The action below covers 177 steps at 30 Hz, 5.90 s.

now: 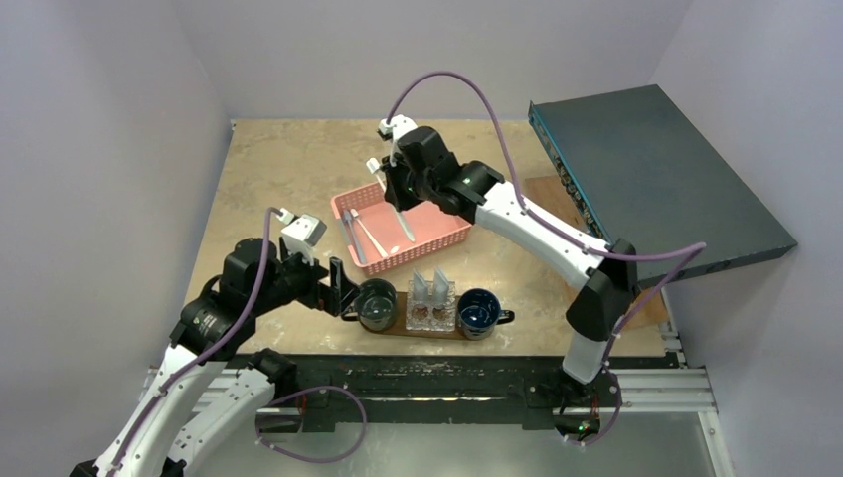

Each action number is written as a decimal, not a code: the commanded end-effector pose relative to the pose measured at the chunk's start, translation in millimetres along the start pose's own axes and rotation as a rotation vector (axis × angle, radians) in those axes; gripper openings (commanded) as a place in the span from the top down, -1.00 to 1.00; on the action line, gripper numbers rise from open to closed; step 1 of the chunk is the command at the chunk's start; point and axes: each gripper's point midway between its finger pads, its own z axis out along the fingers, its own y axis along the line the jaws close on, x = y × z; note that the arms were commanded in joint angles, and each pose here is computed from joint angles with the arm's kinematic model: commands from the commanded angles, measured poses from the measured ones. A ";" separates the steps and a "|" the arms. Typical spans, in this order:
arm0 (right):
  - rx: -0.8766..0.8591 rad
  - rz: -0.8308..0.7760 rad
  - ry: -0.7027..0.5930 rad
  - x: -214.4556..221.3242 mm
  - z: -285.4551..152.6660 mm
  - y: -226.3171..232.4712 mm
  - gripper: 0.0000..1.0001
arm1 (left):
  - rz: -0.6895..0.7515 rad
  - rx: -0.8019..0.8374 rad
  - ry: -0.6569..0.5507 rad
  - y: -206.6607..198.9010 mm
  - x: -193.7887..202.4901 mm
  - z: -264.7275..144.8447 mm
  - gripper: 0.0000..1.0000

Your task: Prepare toiletry sets of a toothbrush and toothpaste on the tray

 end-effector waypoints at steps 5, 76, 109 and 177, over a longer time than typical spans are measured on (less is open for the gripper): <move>-0.226 -0.022 -0.075 -10.9 -61.7 31.9 1.00 | 0.001 0.111 -0.057 -25.8 -28.1 -6.3 -1.00; -1.085 -0.221 -0.032 54.0 -236.5 160.2 1.00 | 0.028 0.648 -0.099 -138.3 -83.1 -89.2 -0.22; -0.932 -0.223 -0.048 54.6 -223.2 145.2 0.20 | 0.022 0.558 -0.149 -125.4 -89.7 -81.0 1.00; 0.078 0.077 -0.150 39.1 -140.1 -37.6 -0.16 | 0.237 0.004 -0.026 -118.6 4.0 68.7 1.00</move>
